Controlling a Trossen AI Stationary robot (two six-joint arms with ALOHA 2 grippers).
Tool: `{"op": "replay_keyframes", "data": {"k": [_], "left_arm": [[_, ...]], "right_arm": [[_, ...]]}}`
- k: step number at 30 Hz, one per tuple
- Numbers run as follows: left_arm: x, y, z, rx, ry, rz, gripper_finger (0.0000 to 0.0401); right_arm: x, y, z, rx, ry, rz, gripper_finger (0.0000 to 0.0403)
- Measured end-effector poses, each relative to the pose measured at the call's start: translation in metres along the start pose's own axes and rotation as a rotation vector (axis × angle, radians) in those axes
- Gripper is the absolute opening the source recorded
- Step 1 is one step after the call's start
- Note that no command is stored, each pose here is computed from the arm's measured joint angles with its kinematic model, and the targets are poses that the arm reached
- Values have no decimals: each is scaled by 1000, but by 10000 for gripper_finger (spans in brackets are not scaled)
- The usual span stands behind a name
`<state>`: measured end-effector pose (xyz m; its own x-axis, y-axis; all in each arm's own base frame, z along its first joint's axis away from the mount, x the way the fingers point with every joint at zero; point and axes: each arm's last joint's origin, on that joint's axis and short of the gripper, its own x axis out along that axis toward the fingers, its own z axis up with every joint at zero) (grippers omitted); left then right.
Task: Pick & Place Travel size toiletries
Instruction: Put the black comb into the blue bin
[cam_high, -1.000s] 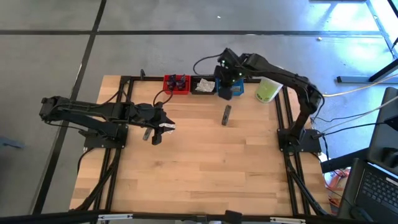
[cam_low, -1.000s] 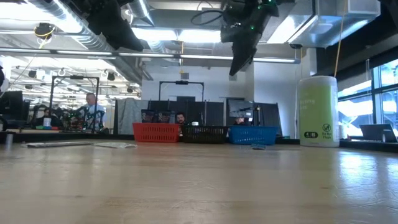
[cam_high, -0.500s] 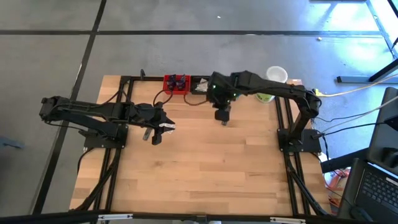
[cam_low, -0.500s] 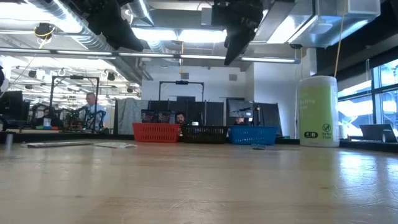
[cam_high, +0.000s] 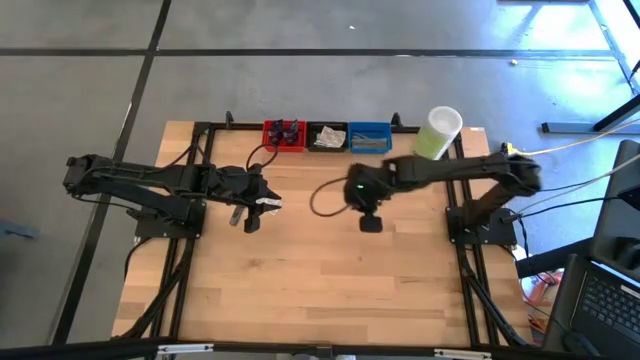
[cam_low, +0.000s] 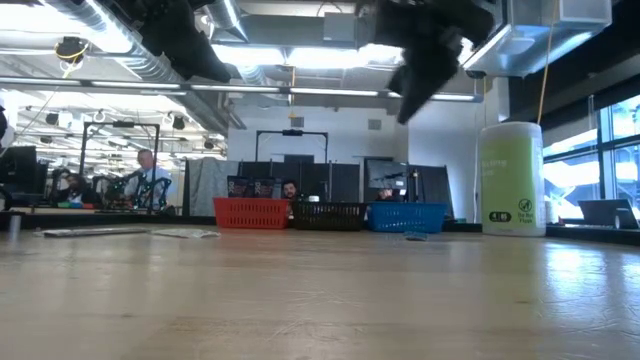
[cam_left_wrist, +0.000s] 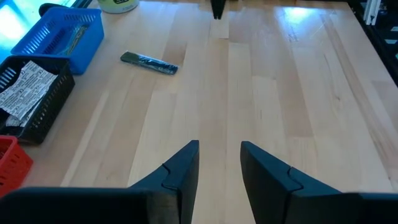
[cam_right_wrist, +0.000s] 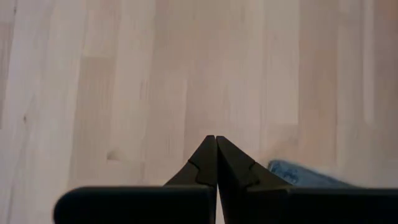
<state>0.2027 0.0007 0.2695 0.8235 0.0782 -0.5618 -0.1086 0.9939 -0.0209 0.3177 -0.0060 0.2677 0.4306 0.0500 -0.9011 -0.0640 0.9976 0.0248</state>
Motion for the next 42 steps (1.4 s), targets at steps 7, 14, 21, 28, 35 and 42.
{"op": "replay_keyframes", "data": {"k": [7, 14, 21, 28, 35, 42], "left_arm": [[0, 0, 0, 0, 0, 0, 114], [0, 0, 0, 0, 0, 0, 114], [0, 0, 0, 0, 0, 0, 114], [0, 0, 0, 0, 0, 0, 114], [0, 0, 0, 0, 0, 0, 114], [0, 0, 0, 0, 0, 0, 114]], "right_arm": [[-7, 3, -61, 121, -197, -49, 7], [-17, 5, -98, 221, -243, -98, 15], [-11, 6, -115, 241, -378, -85, 5], [0, -1, -120, 307, -428, -226, 36], [2, -14, -116, 449, -552, -305, 90], [30, -31, -112, 510, -522, -345, 166]]}}
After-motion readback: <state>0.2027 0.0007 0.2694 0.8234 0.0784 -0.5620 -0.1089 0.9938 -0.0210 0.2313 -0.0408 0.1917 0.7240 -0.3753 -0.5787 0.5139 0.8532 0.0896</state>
